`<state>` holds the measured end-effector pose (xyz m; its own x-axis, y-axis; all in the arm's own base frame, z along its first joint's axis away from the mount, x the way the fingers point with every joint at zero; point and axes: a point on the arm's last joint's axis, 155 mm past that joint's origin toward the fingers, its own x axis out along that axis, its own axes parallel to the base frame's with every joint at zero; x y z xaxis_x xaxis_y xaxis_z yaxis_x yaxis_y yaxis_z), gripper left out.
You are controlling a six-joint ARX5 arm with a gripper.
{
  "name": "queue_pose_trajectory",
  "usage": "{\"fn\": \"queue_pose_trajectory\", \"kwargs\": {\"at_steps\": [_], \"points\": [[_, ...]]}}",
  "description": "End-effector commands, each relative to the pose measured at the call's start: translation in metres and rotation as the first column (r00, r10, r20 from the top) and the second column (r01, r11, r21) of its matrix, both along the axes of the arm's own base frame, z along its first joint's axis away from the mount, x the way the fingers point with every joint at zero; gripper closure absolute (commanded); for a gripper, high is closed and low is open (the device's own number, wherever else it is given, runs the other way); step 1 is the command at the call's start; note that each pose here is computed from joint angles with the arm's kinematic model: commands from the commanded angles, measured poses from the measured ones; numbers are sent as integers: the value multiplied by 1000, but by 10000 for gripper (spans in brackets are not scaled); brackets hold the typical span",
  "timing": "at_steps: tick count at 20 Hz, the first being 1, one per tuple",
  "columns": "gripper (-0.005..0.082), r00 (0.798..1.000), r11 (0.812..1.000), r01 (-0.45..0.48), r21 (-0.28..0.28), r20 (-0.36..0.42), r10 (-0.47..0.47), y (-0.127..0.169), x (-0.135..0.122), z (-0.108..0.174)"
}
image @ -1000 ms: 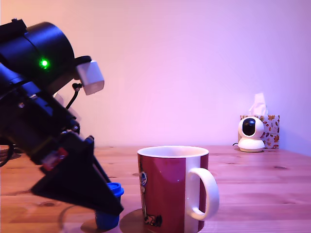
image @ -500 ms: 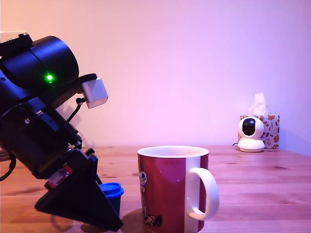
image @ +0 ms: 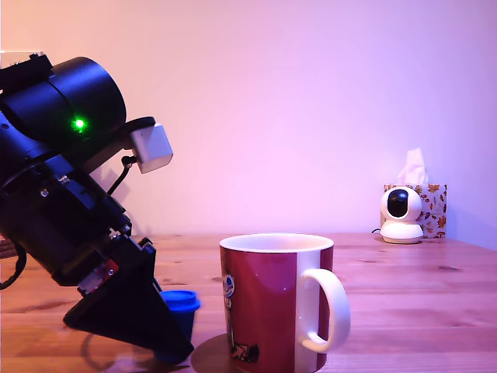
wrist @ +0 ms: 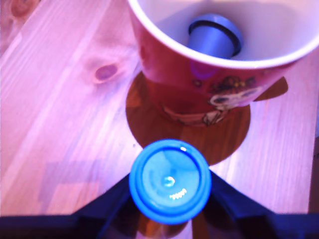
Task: Pick up the coffee capsules on the table and drop them inside the coffee cup
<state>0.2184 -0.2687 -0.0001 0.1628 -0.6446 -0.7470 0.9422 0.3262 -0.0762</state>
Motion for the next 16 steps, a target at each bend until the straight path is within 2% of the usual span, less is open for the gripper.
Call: {"fn": "queue_pose_trajectory", "kwargs": {"at_steps": [1,9,11,16], "points": [[560,1000,1000,5,-5,0,-5,-2,-1,0],[570,1000,1000,-20,-5,0,20,0,2,3],[569,999,998,-53,-25,-5,53,-1,5,11],[569,995,991,-83,-105,44,88,-3,9,51]]}}
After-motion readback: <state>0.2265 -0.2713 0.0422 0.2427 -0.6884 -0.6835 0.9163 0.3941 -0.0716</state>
